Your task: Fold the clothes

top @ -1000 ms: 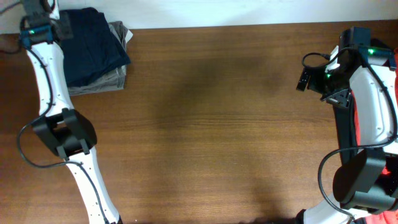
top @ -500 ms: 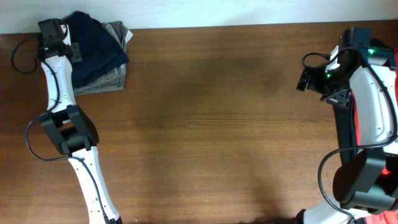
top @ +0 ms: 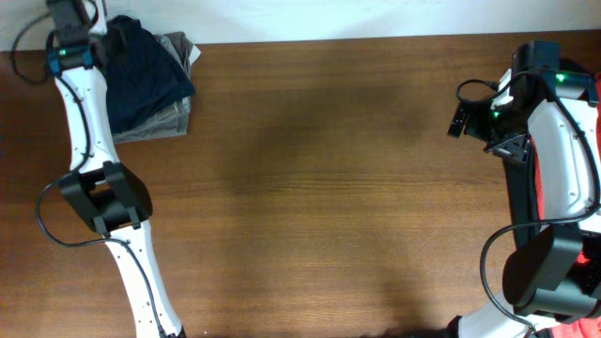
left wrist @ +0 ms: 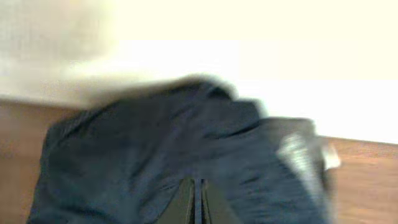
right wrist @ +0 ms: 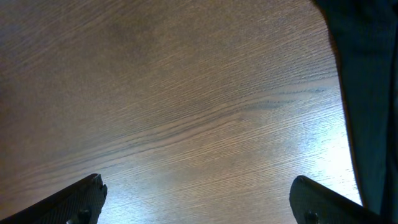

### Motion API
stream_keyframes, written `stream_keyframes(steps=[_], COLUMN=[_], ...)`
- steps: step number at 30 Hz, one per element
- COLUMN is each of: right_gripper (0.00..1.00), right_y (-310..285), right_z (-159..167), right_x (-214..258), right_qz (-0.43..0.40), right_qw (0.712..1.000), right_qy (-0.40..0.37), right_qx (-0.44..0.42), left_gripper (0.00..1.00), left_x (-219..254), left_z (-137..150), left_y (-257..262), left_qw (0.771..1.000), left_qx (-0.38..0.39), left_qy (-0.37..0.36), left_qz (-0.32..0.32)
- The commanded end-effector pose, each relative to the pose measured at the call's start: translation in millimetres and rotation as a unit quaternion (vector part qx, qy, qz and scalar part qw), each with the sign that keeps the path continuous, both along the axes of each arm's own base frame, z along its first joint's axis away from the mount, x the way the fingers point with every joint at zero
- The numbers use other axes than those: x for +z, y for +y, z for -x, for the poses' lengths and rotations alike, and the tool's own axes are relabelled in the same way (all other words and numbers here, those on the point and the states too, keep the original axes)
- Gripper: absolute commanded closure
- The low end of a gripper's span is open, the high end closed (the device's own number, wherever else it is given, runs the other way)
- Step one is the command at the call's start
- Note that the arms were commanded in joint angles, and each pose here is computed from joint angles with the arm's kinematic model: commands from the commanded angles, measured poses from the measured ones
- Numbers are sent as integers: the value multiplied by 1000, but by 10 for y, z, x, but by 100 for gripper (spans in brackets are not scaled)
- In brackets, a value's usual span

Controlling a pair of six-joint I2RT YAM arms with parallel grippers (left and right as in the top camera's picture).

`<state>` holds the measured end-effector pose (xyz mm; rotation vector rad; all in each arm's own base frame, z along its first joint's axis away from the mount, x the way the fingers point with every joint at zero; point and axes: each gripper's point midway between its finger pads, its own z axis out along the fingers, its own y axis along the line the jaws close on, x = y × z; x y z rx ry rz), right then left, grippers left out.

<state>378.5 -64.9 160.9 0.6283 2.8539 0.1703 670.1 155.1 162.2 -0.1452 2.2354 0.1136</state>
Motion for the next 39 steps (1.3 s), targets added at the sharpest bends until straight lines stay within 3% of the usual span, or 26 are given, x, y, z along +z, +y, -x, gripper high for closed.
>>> stream_keyframes(steps=[1,9,16,20,25,32,36,39], right_gripper=[1,1,1,1,1,1,1,1], right_y=[-35,-35,-35,-35,-35,-35,-35,-35], right_z=[0,-2,-1,0,-1,0,-1,-1], right_x=[34,35,35,34,35,34,35,35], right_qz=[8,8,8,8,8,8,8,8], right_qw=[1000,1000,1000,1000,1000,1000,1000,1000], right_qy=[-4,-4,-4,-4,-4,-4,-4,-4], right_qx=[0,0,0,1,0,0,0,1], left_gripper=[94,94,94,94,94,94,98,99], left_x=[179,-332,-1075,-1195,-840,201,551,445], left_z=[-35,-163,-165,-163,-215,-140,133,406], left_y=[-252,-380,-447,-596,-795,-1004,-933,-808], left_qw=[999,999,997,993,987,976,983,990], left_qx=[-24,-30,-35,-66,-115,-169,-140,-92], left_qy=[-17,2,50,55,20,-49,-23,43], left_qz=[16,27,52,82,113,128,117,103])
